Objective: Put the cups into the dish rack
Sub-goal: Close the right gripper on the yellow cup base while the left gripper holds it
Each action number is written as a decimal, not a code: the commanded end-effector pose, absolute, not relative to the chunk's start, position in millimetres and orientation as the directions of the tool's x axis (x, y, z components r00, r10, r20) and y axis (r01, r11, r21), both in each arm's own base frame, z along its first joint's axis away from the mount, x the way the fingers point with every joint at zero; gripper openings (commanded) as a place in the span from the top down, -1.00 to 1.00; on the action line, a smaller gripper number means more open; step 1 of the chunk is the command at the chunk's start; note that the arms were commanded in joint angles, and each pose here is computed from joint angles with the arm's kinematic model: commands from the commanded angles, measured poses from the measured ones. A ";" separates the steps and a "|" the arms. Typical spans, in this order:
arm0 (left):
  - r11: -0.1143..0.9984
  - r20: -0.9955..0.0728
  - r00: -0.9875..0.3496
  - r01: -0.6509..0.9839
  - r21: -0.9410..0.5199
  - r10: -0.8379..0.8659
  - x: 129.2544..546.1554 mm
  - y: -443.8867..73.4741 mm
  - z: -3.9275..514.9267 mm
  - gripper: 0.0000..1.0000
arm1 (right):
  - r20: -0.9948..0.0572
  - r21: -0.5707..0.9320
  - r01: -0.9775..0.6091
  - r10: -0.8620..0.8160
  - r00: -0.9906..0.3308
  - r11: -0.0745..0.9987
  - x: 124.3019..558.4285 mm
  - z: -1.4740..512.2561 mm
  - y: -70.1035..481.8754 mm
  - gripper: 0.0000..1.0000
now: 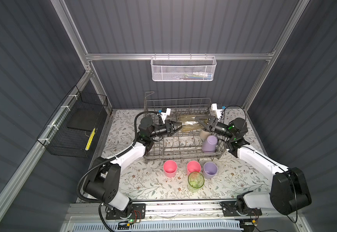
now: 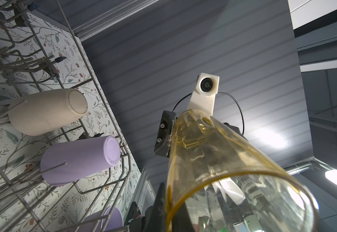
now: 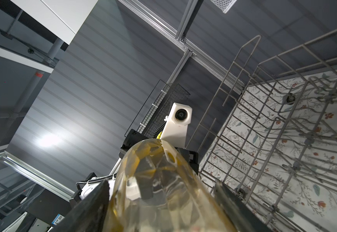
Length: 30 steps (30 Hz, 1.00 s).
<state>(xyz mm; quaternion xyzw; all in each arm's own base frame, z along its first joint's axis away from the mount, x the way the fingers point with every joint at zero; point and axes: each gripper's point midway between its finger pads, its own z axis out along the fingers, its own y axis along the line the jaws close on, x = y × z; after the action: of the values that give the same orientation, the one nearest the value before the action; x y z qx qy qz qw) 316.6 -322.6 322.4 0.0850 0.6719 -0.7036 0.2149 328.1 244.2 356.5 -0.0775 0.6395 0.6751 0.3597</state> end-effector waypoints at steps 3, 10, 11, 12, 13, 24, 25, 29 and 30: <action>-0.033 -0.445 -0.879 0.457 -0.889 -0.172 306.8 -322.8 334.8 1.00 | -0.613 0.764 -0.643 0.380 -0.693 0.059 315.9 375.7 245.3 -0.40; -0.024 -0.459 -0.871 0.470 -0.882 -0.176 304.9 -320.5 339.2 1.00 | -0.616 0.761 -0.645 0.388 -0.686 0.068 313.8 377.8 243.4 -0.10; -0.023 -0.462 -0.869 0.473 -0.881 -0.178 304.5 -320.1 340.5 0.98 | -0.615 0.763 -0.643 0.389 -0.686 0.073 314.1 377.2 243.1 -0.05; -0.021 -0.463 -0.868 0.474 -0.880 -0.179 304.5 -319.5 340.9 0.93 | -0.619 0.760 -0.645 0.389 -0.682 0.077 313.3 377.5 242.6 -0.02; -0.021 -0.464 -0.867 0.476 -0.879 -0.182 304.2 -318.7 341.9 0.88 | -0.617 0.763 -0.642 0.392 -0.682 0.083 313.8 376.5 241.8 0.03; -0.006 -0.479 -0.852 0.491 -0.871 -0.213 304.0 -305.7 350.3 0.49 | -0.629 0.754 -0.639 0.446 -0.637 0.149 314.4 382.7 221.6 0.28; -0.003 -0.480 -0.850 0.492 -0.871 -0.216 304.5 -304.2 350.6 0.49 | -0.630 0.754 -0.637 0.447 -0.635 0.159 315.5 381.9 220.0 0.29; 0.013 -0.482 -0.847 0.492 -0.870 -0.225 305.8 -297.3 349.4 0.48 | -0.650 0.746 -0.630 0.447 -0.615 0.218 317.9 379.7 211.6 0.30; 0.021 -0.483 -0.846 0.492 -0.870 -0.227 305.5 -294.8 348.3 0.48 | -0.658 0.742 -0.626 0.445 -0.608 0.240 318.9 379.2 209.3 0.31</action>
<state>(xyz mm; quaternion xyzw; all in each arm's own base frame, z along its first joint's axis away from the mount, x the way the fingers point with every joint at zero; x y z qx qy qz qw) 311.5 -303.7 346.0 0.0904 0.6653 -0.7000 0.2434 318.5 216.8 374.1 -0.0637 0.6494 0.6363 0.4115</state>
